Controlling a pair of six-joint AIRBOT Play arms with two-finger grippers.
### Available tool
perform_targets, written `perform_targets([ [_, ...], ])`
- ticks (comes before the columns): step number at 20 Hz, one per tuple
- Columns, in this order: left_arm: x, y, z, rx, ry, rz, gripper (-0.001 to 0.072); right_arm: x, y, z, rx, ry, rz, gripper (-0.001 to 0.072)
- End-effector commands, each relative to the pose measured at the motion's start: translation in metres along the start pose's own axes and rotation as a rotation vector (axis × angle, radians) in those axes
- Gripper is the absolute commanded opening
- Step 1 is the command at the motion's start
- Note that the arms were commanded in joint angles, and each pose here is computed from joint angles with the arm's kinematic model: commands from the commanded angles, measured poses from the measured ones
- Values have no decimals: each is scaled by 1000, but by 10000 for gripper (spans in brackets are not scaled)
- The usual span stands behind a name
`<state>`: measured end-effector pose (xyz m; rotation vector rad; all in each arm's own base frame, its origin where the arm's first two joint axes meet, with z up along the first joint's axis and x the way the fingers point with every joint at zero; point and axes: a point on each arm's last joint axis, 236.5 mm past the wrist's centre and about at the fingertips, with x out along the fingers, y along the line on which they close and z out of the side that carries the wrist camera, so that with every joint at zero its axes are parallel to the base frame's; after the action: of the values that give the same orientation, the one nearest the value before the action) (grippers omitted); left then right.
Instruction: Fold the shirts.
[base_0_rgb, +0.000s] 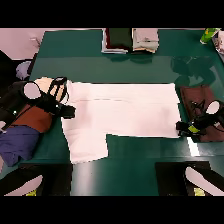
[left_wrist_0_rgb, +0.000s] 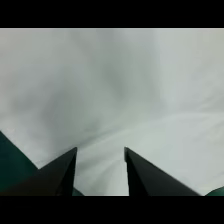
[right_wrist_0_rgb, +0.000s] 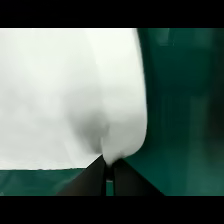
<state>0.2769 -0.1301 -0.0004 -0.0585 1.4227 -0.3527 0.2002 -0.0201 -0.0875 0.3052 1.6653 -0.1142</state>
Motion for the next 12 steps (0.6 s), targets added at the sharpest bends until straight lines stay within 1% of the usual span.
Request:
perform_targets([
  [1, -1, 18, -27, -31, 81, 75, 360, -6, 6, 7, -32, -25, -8, 18],
  [2, 0, 20, -36, -50, 84, 82, 361, -8, 7, 8, -33, -25, -8, 18],
  [3, 2, 22, -48, -80, 89, 85, 380, -9, 8, 8, -33, -26, -5, 19],
  [5, 11, 25, -74, -143, 116, 87, 381, -10, 8, 12, -34, -38, -5, 18],
  [8, 30, 21, -104, -181, 164, 48, 381, -10, 8, 11, -34, -38, -5, 18],
  [12, 59, 17, -112, -248, 139, -1, 381, -10, 8, 11, -34, -37, -5, 18],
])
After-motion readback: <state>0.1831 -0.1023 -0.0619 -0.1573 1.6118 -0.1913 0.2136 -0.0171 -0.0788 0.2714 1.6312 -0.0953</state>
